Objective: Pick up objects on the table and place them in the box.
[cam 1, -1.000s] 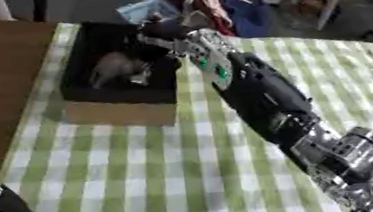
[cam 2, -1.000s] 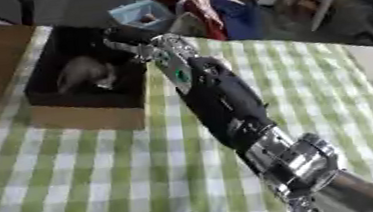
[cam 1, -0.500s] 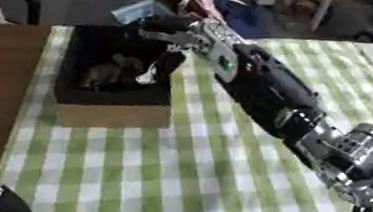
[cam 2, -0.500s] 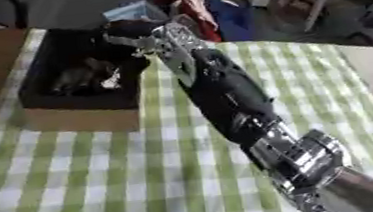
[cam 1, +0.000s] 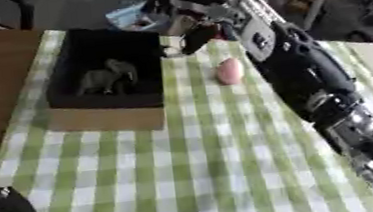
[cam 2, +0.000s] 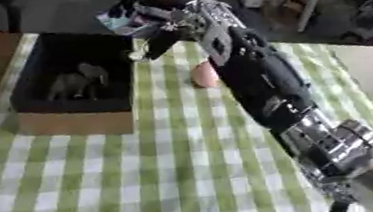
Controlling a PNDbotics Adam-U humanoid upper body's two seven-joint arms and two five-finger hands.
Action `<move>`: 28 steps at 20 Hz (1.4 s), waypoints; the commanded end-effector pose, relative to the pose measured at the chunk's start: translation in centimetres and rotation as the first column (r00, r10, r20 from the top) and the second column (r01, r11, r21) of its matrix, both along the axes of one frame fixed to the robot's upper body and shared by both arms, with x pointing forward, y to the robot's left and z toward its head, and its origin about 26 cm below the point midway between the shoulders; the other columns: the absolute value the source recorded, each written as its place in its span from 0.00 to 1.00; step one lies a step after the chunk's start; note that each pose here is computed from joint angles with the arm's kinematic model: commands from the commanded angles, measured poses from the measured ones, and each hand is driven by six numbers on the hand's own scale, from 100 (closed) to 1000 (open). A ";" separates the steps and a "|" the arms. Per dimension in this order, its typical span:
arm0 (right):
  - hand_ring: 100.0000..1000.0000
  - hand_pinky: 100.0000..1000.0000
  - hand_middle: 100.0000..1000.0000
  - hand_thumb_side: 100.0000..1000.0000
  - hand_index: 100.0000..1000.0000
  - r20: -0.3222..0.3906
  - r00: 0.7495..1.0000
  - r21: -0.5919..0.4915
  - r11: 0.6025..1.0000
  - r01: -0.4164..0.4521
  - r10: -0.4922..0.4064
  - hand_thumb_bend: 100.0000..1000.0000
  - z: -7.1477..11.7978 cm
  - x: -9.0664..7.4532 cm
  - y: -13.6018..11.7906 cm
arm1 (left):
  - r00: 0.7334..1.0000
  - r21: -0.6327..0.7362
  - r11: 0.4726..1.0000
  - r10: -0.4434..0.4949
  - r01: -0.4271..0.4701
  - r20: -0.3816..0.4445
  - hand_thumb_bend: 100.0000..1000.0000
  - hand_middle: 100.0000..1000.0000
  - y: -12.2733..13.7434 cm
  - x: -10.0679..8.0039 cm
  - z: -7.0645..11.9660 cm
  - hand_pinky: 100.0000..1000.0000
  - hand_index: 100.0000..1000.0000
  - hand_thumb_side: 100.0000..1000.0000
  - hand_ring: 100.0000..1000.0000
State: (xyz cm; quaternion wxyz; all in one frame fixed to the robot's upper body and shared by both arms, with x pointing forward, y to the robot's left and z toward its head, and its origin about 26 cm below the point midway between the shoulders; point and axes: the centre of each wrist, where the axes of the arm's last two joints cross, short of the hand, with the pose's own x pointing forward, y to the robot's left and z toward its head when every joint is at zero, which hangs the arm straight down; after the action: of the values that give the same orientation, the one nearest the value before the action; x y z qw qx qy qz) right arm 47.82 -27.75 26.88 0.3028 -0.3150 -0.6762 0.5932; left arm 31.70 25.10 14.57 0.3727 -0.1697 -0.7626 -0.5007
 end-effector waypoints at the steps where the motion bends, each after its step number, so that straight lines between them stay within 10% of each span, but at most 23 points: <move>1: 0.81 0.78 0.79 0.42 0.91 0.039 0.996 0.016 0.996 0.082 -0.083 0.31 1.7 -0.7 -3.2 | 0.999 0.015 1.000 0.009 -0.010 0.033 0.00 0.53 0.4 -0.1 0.8 0.61 0.65 0.23 0.50; 14: 0.80 0.77 0.77 0.49 0.88 -0.097 0.943 0.047 0.945 0.324 -0.319 0.24 -3.8 -1.1 -9.7 | 0.999 0.012 1.000 0.007 -0.008 0.052 0.00 0.53 0.2 -0.1 1.0 0.61 0.65 0.23 0.50; 28: 0.78 0.76 0.74 0.53 0.84 -0.171 0.913 0.003 0.927 0.376 -0.370 0.22 -7.8 -0.8 -9.8 | 0.998 0.009 1.000 0.003 -0.003 0.061 0.00 0.53 0.0 -0.1 1.2 0.61 0.65 0.23 0.51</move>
State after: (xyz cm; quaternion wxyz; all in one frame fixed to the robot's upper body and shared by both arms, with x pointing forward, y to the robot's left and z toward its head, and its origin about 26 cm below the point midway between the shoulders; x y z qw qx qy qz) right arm 47.01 -36.93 17.79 0.4803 -0.3644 -0.5869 0.5404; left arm 31.63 25.08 14.77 0.3654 -0.1602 -0.7664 -0.5034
